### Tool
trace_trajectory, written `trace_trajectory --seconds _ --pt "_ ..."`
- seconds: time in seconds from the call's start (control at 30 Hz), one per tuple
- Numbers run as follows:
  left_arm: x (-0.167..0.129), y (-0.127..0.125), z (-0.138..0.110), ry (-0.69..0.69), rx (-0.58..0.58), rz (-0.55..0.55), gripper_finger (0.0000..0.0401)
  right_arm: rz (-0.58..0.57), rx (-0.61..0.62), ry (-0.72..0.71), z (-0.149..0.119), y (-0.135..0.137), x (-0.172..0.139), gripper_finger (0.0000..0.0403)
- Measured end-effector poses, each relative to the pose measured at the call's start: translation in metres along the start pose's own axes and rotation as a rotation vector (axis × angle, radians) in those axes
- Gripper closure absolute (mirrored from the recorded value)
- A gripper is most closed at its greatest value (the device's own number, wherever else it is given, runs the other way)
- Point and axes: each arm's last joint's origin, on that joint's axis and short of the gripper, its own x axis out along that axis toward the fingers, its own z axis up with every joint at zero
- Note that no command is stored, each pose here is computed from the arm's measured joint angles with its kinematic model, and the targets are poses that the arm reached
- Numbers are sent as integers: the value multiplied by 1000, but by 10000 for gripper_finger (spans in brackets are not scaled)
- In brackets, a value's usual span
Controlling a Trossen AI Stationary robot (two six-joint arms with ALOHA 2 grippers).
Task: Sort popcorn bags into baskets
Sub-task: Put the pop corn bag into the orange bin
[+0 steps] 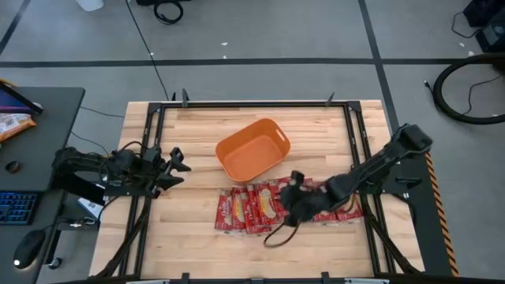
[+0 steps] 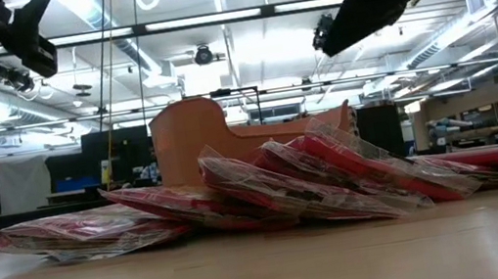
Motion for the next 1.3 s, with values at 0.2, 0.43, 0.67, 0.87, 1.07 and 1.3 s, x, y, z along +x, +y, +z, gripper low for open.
trace_trajectory --seconds 0.2,0.43,0.67,0.87,1.07,1.3 --pt "0 2 1 -25 39 72 196 -88 -122 119 2 45 20 317" --pt "-1 6 2 -66 109 200 196 -105 -238 210 8 83 31 316" --pt "-1 7 3 -83 136 259 196 12 -301 242 18 99 37 291" --pt "-1 7 3 -89 145 262 196 11 -239 241 17 101 39 218" --pt "-1 7 3 -89 145 262 196 -48 -280 255 0 107 58 170" --pt "-1 8 3 -83 140 264 196 -125 -342 280 -16 109 75 194"
